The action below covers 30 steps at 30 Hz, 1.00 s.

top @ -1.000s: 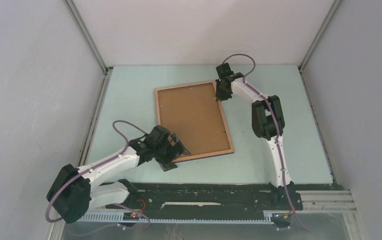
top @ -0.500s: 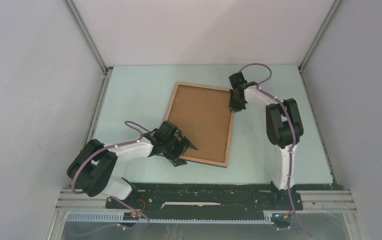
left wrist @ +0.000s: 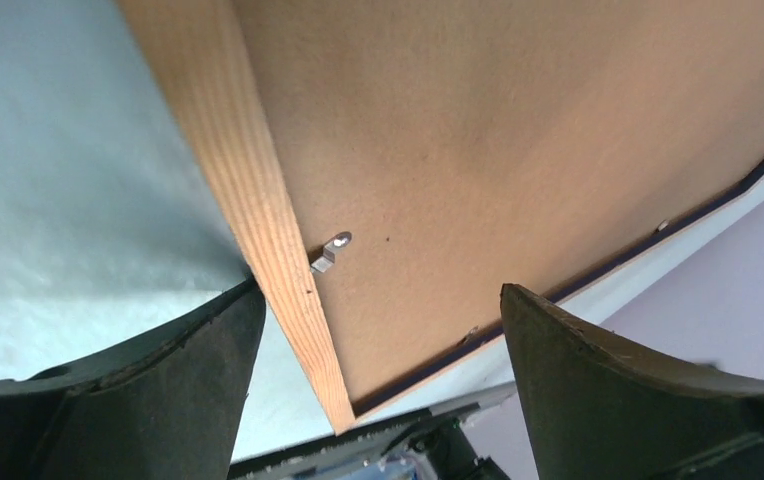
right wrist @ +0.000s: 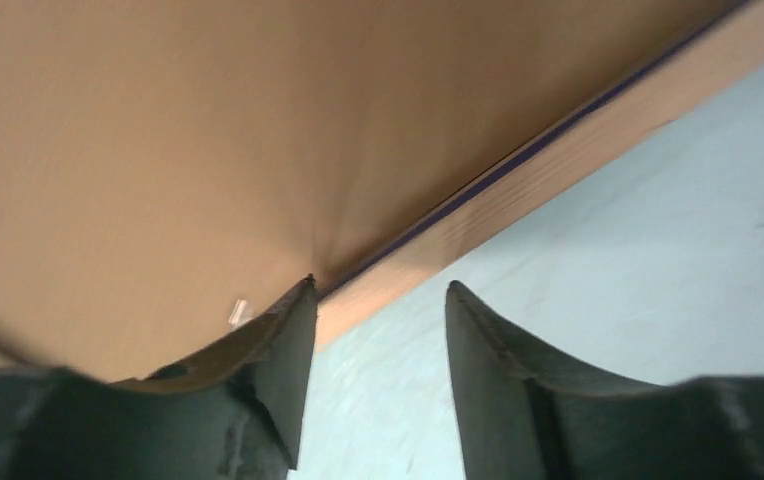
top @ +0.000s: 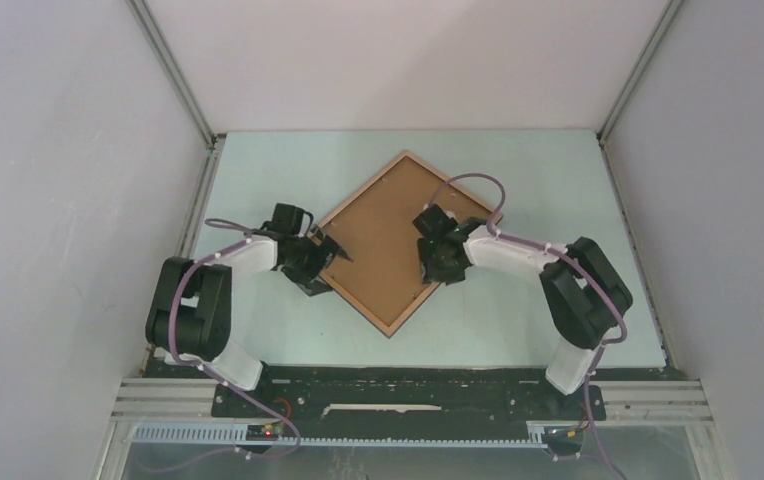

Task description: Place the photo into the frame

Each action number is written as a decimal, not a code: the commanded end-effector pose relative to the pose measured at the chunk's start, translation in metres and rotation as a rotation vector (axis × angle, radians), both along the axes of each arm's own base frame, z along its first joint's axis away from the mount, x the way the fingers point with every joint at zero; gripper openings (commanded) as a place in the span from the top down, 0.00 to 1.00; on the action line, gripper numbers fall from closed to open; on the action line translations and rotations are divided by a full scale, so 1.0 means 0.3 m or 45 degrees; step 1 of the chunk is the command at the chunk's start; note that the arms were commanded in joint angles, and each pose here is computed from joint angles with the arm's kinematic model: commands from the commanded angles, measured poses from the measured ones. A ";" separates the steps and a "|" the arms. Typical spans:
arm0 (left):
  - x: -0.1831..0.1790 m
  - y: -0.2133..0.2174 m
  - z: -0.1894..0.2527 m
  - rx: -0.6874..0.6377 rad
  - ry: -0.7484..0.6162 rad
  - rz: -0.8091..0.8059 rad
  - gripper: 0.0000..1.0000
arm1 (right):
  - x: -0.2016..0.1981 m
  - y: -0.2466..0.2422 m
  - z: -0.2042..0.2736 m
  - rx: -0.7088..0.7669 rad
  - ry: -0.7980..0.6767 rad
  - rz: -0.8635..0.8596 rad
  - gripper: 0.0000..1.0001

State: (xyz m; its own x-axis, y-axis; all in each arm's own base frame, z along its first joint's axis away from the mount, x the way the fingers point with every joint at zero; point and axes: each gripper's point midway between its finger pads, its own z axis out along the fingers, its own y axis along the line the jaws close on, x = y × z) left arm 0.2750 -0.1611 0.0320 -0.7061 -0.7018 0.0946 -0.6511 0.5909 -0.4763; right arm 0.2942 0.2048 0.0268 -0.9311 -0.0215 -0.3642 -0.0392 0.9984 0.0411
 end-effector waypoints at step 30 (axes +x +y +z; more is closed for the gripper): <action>0.232 0.077 0.018 -0.043 -0.194 -0.024 0.00 | 0.735 -0.275 0.017 0.337 0.020 -0.181 0.16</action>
